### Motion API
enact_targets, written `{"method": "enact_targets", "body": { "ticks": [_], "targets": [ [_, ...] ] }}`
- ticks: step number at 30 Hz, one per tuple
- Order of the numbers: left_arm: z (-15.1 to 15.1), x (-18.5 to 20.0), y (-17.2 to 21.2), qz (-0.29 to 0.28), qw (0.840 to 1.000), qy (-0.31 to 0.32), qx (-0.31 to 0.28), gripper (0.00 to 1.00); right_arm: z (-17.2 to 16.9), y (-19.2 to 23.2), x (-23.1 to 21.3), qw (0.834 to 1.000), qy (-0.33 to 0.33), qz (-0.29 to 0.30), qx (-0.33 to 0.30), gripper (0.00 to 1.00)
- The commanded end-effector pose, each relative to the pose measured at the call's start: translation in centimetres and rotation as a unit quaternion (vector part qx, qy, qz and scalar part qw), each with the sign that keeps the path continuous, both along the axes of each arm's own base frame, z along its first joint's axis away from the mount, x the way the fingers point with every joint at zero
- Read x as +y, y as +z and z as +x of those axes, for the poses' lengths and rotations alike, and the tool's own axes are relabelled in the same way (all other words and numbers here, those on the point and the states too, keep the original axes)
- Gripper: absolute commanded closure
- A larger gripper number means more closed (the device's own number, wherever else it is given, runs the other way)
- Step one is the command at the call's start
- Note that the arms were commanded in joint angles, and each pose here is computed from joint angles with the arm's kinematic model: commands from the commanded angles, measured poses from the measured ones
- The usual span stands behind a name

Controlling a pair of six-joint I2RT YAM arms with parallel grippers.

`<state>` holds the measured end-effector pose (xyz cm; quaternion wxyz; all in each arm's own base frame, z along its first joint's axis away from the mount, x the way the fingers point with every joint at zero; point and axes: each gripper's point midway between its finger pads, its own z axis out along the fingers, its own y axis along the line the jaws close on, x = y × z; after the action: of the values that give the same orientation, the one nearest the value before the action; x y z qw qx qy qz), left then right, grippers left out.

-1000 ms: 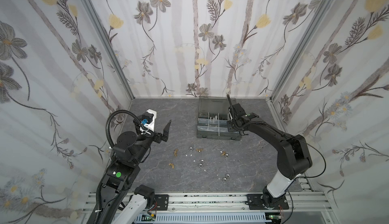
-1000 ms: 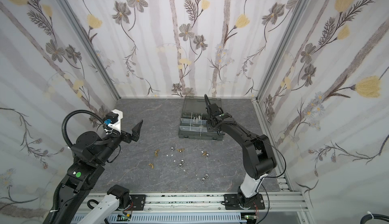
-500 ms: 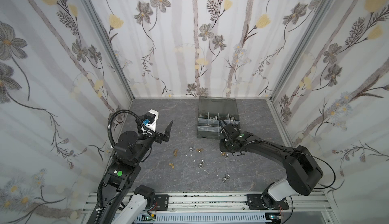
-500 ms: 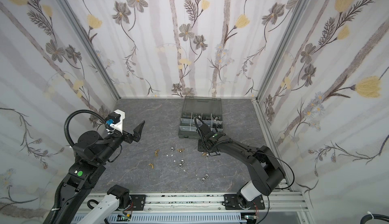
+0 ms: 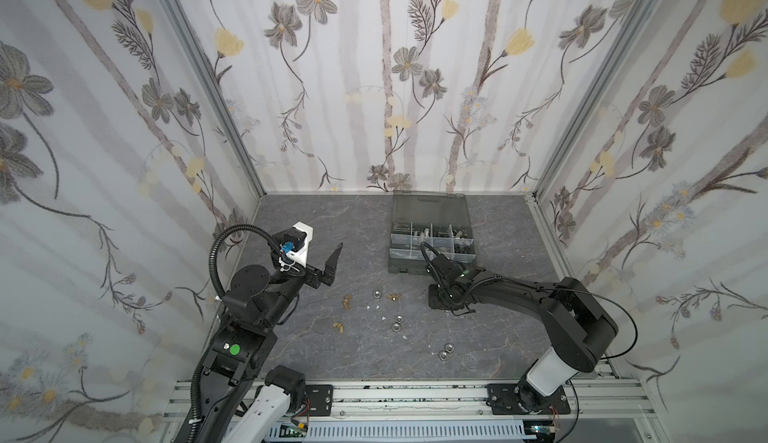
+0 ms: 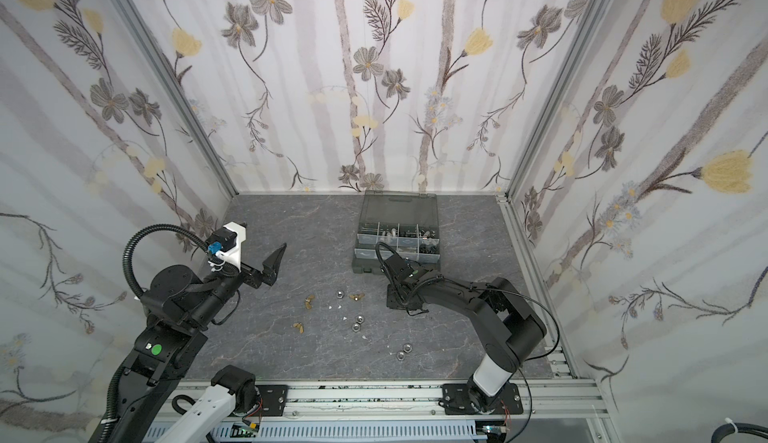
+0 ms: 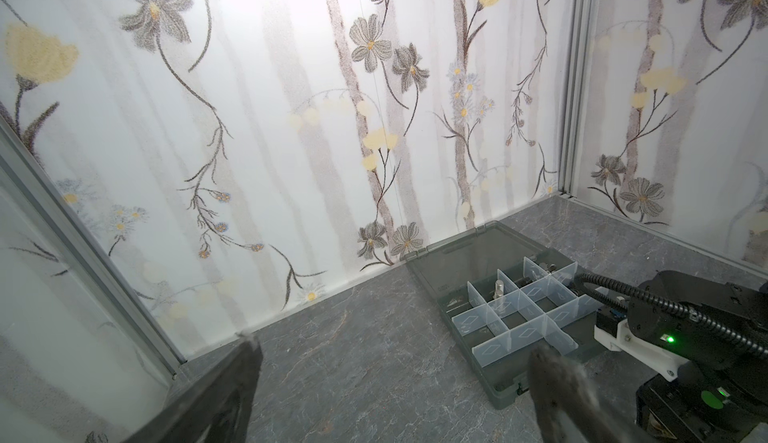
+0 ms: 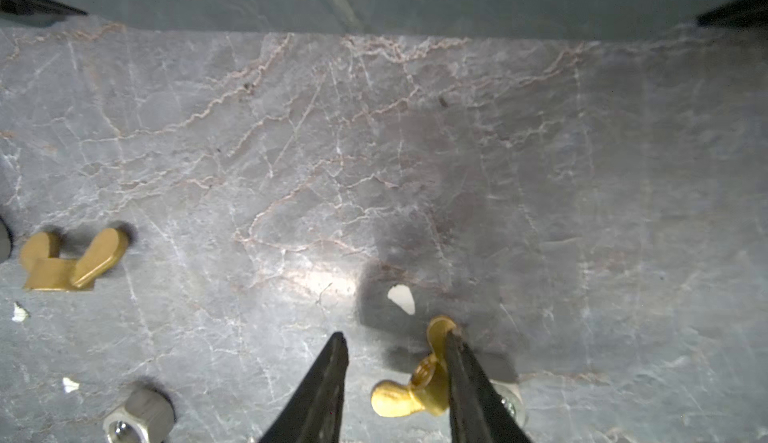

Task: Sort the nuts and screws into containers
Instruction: 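Move the right gripper to a brass wing nut and grasp it, then carry the brass wing nut with the right gripper over the organizer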

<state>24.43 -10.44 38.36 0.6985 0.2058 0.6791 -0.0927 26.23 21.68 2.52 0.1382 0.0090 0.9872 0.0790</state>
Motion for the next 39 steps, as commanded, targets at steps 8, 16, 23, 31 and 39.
{"method": "enact_targets", "body": {
  "ticks": [8, 16, 23, 31, 39],
  "targets": [
    [0.0, -0.1, 0.4, 0.000, 1.000, -0.002, -0.015, 0.00, -1.0, -0.1, -0.9, 0.999, 0.002, -0.036, 0.010, 0.56],
    [0.1, -0.2, 0.3, 0.000, 1.000, -0.003, -0.016, 0.00, -1.5, -0.8, -0.2, 0.999, 0.008, -0.030, 0.025, 0.62],
    [0.1, 0.0, 0.3, 0.004, 1.000, 0.001, -0.016, 0.00, -2.0, -2.0, -0.2, 0.999, 0.012, -0.036, 0.038, 0.73],
    [0.2, -0.1, 0.3, 0.006, 1.000, 0.001, -0.016, 0.00, -1.4, -1.7, -0.2, 0.998, 0.022, -0.050, 0.030, 0.85],
    [0.5, 0.0, 0.5, 0.012, 1.000, 0.005, -0.014, 0.00, 3.0, 3.7, -0.3, 0.996, 0.036, -0.071, -0.031, 0.87]
  ]
}}
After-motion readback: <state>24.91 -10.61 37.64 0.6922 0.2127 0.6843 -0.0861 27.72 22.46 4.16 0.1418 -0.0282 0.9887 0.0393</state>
